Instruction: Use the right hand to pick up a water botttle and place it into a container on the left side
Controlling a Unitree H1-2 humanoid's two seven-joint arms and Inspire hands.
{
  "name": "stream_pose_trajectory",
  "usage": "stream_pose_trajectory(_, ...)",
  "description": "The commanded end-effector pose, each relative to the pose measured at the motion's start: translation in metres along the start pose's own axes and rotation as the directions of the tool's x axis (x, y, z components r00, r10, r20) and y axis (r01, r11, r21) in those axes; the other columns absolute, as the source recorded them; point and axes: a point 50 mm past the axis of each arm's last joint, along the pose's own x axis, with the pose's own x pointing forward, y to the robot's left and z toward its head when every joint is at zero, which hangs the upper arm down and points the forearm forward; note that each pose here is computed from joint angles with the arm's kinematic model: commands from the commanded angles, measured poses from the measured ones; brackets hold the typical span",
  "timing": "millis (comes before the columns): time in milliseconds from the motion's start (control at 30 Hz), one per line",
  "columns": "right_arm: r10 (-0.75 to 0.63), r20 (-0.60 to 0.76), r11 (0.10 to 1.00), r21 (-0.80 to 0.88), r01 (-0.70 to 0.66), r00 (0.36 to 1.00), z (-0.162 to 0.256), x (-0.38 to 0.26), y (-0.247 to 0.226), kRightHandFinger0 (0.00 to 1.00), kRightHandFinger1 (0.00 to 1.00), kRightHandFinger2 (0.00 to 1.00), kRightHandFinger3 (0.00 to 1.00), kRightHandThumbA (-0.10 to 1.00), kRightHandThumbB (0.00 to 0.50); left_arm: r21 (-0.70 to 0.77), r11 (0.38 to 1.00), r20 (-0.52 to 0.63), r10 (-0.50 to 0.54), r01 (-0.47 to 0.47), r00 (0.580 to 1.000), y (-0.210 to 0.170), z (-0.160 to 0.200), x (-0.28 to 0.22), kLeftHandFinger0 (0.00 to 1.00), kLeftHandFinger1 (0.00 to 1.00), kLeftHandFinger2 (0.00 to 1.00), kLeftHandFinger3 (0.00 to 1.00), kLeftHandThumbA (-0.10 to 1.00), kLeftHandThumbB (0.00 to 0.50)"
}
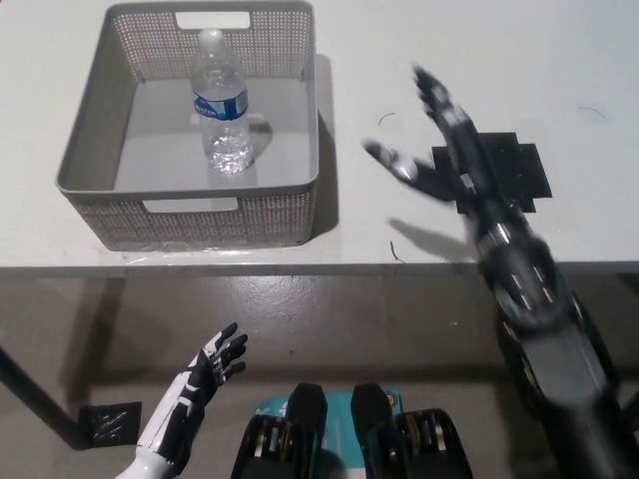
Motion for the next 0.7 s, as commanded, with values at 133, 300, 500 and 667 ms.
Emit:
stream_pose_trajectory(133, -0.148, 0.230, 0.981, 0.156, 0.113, 0.962, 0.013, -0.142, -0.025, 1.00, 1.00, 1.00, 1.00, 1.00, 0.392, 0.021, 1.000, 0.029, -0.010, 0.009, 1.000, 0.009, 0.006, -0.001, 1.00, 1.00, 1.00, 1.00, 1.00, 0.221)
stream_pose_trajectory(300, -0.138, 0.093, 0.974, 0.196, 0.118, 0.986, -0.026, -0.174, -0.014, 1.00, 1.00, 1.00, 1.00, 1.00, 0.368, 0.038, 0.999, 0.032, -0.006, 0.005, 0.999, 0.010, 0.006, 0.000, 1.00, 1.00, 1.00, 1.00, 1.00, 0.219)
stream_pose_trajectory(500, -0.130, -0.015, 0.966, 0.222, 0.130, 0.991, -0.055, -0.202, 0.000, 1.00, 1.00, 1.00, 1.00, 1.00, 0.367, 0.021, 1.000, 0.027, -0.002, 0.001, 1.000, 0.007, 0.005, -0.001, 1.00, 1.00, 1.00, 1.00, 1.00, 0.221)
stream_pose_trajectory(667, -0.140, -0.069, 0.956, 0.249, 0.153, 0.988, -0.061, -0.216, 0.000, 1.00, 1.00, 1.00, 1.00, 0.98, 0.390, 0.031, 1.000, 0.031, -0.007, 0.006, 1.000, 0.006, 0.006, 0.003, 1.00, 1.00, 1.00, 1.00, 1.00, 0.209)
